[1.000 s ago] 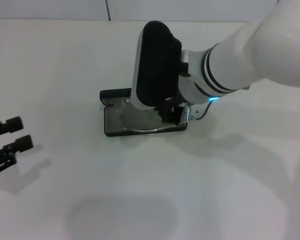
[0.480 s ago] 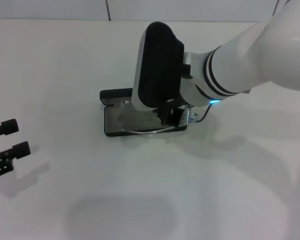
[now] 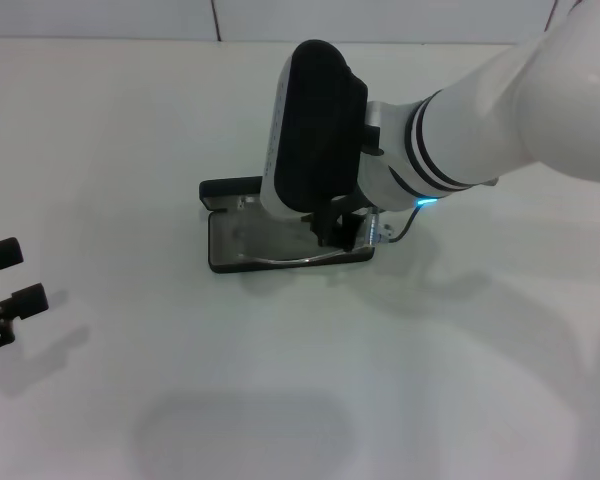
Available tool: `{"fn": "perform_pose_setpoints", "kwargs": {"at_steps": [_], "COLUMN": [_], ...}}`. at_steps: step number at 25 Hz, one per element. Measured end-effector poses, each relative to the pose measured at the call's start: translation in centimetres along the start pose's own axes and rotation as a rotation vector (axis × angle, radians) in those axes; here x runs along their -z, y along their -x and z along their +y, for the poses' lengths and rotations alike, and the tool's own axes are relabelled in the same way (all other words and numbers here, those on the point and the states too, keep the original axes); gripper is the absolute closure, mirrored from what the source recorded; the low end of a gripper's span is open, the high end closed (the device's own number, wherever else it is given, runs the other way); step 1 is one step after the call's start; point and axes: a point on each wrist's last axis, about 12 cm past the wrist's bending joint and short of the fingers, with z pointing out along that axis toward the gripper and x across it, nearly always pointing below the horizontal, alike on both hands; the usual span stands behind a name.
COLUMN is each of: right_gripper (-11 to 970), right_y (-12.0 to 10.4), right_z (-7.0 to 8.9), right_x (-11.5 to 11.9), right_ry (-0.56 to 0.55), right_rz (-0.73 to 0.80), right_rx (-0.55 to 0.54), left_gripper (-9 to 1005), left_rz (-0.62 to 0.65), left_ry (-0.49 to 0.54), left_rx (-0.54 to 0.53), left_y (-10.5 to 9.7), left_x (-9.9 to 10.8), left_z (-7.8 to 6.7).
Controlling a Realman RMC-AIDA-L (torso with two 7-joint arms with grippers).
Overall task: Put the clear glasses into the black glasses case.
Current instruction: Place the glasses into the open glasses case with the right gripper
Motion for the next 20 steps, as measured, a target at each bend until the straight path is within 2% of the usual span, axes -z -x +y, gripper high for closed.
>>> {"fn": "perform_pose_setpoints", "kwargs": {"at_steps": [20], "right_gripper": [853], "right_y": [0.61], "right_z": [-0.73], "right_x": [0.37], "right_ry": [-0.043], "right_rz": [-0.018], "right_rx": [0.025], "left_gripper": [423], "left_rz": [-0.009], "left_ry": [-0.008], "left_rx": [0.0], "left_y": [0.22], "left_x": [-0.37], "left_z": [0.08]}}
